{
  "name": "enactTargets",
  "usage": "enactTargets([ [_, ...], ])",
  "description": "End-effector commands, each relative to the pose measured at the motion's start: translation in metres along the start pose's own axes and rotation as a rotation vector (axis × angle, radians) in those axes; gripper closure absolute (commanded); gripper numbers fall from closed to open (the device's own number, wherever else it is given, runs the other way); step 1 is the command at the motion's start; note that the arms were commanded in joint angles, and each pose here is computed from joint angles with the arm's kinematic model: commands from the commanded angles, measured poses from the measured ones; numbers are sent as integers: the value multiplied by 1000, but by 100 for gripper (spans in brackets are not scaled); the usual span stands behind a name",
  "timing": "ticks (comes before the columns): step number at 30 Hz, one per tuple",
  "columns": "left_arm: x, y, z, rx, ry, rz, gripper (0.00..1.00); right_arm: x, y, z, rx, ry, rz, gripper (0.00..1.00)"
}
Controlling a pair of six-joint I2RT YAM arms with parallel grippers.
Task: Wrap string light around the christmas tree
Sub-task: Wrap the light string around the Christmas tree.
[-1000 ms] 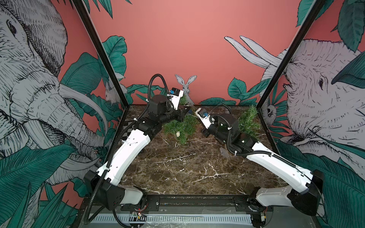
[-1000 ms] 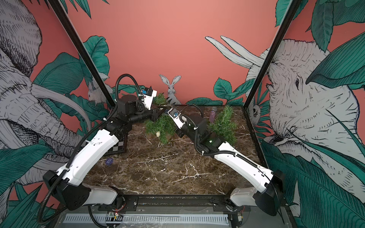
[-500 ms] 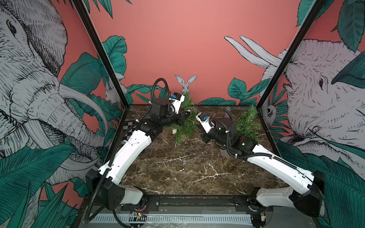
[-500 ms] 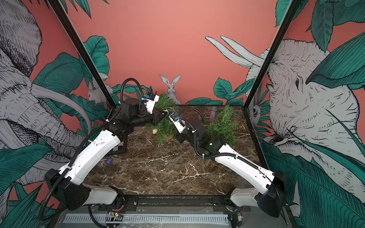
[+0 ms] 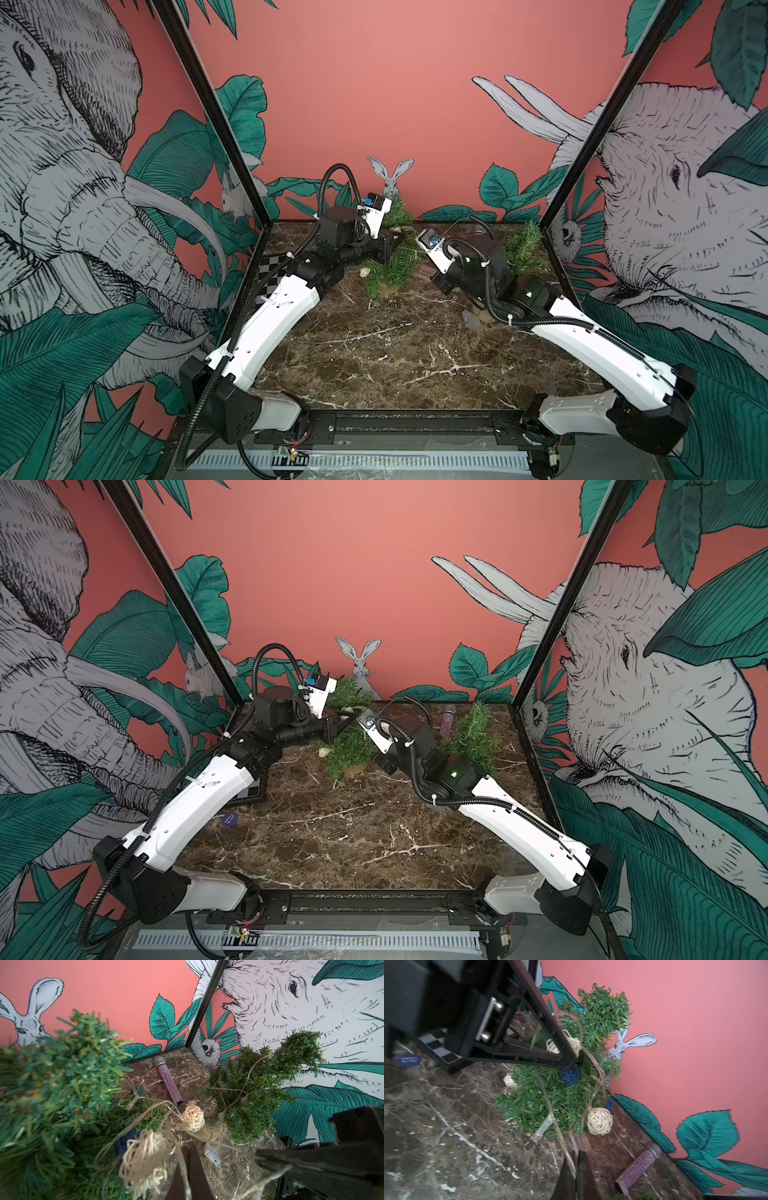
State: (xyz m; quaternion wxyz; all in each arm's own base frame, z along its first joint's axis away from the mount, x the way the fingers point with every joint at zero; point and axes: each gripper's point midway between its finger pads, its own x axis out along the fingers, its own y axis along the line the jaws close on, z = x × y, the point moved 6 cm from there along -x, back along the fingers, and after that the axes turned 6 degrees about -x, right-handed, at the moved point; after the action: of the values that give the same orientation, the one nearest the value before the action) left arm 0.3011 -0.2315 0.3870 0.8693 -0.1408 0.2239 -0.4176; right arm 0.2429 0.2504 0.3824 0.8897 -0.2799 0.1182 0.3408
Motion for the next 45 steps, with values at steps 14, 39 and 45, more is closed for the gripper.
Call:
enactTargets([
  [14,-61,1,11,20,-89,126,54,50,-10,1,377,-225,93,100],
  [39,-68,10,-17,90,-68,162,48,-25,-65,123,391,-1000,97,100],
  [45,-47,2,-12,174,-170,73,50,-27,-60,112,362,-900,108,100],
])
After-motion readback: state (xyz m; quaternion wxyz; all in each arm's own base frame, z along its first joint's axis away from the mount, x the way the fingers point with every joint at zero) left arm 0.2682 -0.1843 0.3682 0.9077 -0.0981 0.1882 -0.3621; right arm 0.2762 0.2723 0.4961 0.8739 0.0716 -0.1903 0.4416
